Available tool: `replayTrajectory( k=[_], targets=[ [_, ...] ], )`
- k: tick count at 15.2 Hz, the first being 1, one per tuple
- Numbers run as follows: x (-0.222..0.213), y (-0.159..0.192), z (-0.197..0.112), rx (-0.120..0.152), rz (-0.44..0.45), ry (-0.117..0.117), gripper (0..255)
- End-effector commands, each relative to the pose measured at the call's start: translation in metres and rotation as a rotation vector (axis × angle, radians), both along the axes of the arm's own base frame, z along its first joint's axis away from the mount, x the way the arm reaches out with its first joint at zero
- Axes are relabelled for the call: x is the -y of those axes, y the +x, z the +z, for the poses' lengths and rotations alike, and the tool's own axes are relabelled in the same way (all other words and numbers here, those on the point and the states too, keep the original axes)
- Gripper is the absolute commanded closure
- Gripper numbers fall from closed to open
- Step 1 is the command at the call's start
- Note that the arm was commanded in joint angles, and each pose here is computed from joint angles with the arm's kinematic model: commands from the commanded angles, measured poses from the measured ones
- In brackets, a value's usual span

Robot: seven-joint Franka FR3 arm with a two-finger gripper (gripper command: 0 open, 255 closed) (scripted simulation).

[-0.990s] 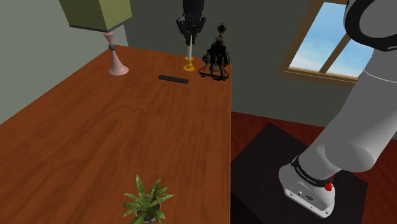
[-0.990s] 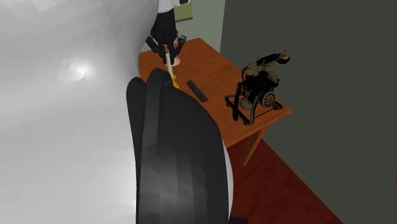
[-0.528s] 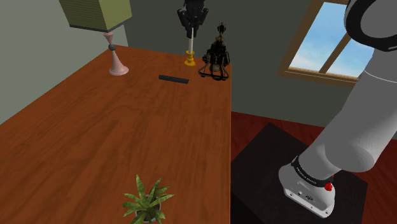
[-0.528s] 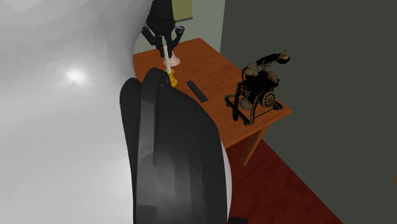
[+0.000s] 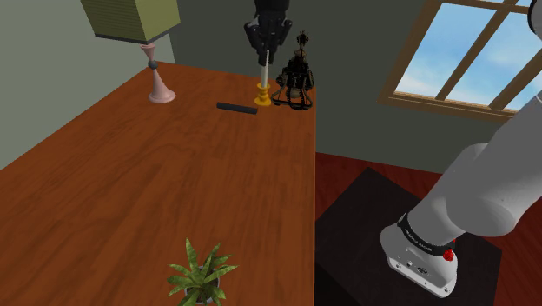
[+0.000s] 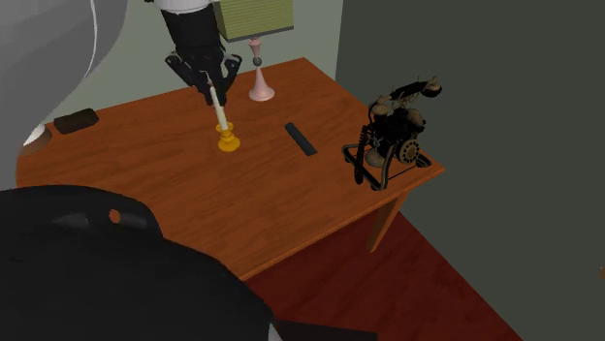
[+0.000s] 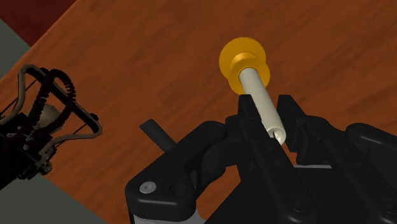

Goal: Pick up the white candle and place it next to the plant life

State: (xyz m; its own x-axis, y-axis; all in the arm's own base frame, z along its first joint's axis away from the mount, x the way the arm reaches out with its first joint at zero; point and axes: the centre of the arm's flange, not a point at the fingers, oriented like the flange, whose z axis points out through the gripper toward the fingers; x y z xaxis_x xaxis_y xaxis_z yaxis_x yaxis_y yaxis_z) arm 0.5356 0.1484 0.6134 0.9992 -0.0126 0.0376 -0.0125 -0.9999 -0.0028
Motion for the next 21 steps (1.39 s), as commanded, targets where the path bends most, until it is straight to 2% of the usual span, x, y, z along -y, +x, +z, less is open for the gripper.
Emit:
replayTrajectory(
  k=[1,21],
  targets=[
    [-0.016,-0.022,0.0,0.0,-0.001,-0.001,255],
    [-0.168,-0.238,0.0,0.0,-0.001,-0.001,255]
  ],
)
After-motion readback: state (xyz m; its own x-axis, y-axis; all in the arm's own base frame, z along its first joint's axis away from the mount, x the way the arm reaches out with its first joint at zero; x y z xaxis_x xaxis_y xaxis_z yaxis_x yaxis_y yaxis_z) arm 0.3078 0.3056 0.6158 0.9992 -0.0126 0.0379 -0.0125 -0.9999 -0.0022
